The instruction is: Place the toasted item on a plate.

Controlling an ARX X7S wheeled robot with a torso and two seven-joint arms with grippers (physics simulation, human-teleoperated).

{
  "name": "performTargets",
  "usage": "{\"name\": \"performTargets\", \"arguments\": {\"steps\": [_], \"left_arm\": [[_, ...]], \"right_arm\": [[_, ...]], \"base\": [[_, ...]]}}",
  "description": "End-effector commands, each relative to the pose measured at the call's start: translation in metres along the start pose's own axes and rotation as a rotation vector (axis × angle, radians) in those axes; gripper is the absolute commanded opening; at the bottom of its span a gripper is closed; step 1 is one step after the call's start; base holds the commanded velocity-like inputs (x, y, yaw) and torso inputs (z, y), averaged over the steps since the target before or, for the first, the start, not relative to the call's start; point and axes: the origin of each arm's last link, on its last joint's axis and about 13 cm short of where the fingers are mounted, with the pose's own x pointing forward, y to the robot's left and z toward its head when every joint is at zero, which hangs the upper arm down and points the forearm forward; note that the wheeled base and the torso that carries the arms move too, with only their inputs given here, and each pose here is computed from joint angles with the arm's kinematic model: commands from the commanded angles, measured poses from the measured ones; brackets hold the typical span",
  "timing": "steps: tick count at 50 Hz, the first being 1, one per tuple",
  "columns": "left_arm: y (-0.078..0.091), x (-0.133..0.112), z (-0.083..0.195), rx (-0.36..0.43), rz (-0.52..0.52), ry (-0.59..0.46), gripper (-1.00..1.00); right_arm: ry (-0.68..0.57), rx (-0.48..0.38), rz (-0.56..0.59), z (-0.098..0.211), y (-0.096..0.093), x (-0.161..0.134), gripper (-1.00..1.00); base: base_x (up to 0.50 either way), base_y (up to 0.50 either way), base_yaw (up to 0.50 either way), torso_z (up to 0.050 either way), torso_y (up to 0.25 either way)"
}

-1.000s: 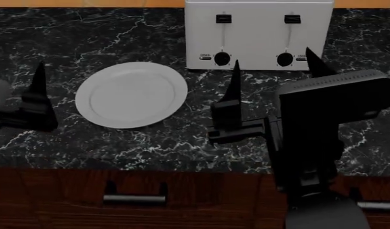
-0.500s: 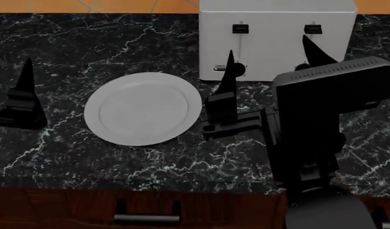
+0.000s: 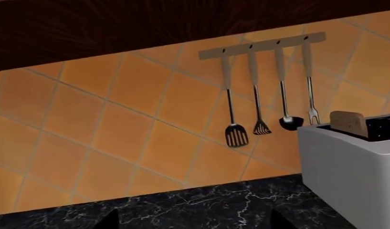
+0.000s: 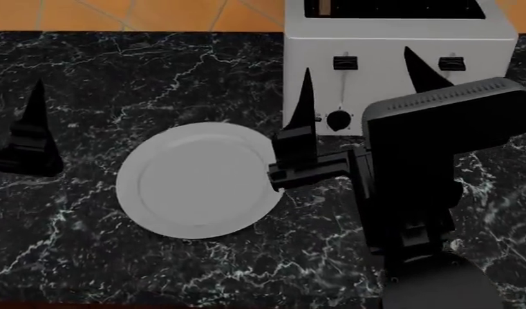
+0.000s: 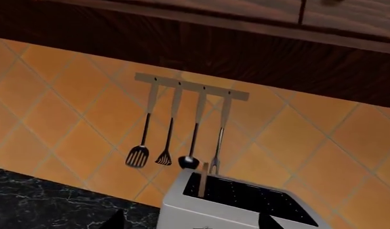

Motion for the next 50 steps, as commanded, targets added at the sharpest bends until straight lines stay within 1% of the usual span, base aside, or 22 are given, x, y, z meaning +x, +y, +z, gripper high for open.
{"name": "performTargets", "arguments": {"steps": [1,6,15,24,50], "left_arm": [[0.000,0.000,0.001,0.004,-0.007,-0.001,1.00],[-0.001,0.000,0.000,0.004,-0.009,0.000,1.00],[0.002,-0.004,0.001,0.018,-0.001,0.000,1.00],[0.003,-0.006,0.001,0.022,0.004,-0.001,1.00],[0.005,-0.005,0.004,0.027,0.007,-0.002,1.00]], "right_arm": [[-0.006,0.001,-0.005,0.001,0.000,-0.001,1.00],[-0.012,0.010,-0.004,0.002,0.001,0.000,1.00],[-0.020,-0.003,0.005,0.005,0.001,-0.001,1.00],[-0.042,0.028,0.015,0.014,0.003,-0.002,1.00],[-0.045,0.013,0.017,0.018,0.002,-0.002,1.00]], "base": [[0.23,0.07,0.00,0.000,0.000],[0.23,0.02,0.00,0.000,0.000],[0.23,0.00,0.00,0.000,0.000],[0.23,0.00,0.00,0.000,0.000],[0.24,0.01,0.00,0.000,0.001]]}}
